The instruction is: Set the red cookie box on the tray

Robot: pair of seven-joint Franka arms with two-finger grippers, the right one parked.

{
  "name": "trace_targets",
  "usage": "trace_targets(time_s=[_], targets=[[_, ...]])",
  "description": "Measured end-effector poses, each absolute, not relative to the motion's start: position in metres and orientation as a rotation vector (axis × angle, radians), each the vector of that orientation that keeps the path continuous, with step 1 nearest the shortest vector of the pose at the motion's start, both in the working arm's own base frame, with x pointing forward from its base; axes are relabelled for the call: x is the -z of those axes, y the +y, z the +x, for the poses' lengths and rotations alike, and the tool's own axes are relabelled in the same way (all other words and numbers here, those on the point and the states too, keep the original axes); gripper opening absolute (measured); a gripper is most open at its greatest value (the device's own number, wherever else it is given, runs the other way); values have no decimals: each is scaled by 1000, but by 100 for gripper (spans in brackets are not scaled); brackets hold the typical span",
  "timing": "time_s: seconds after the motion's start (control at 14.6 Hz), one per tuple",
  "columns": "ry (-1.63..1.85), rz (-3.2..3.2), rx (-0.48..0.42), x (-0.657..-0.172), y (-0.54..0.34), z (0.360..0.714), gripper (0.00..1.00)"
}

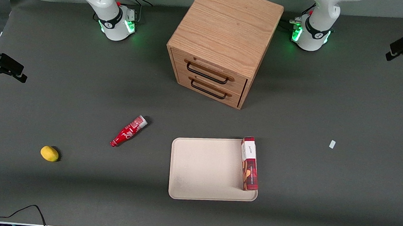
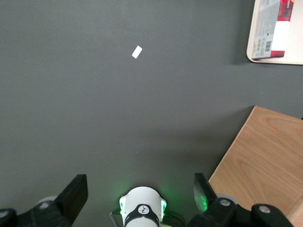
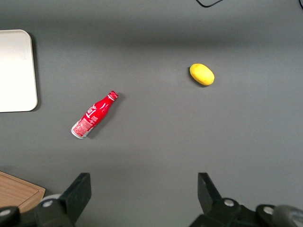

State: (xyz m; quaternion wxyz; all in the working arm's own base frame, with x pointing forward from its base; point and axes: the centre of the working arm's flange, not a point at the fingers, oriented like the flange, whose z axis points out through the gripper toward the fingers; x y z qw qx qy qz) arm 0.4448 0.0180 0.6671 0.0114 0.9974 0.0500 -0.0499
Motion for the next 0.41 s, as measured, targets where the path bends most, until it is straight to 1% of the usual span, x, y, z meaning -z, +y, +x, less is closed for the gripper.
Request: trace_targets(time_s=[0.21,0.41], targets=[[100,3116,169,-663,2,445,100],[56,3113,216,-662,-6,455,100]])
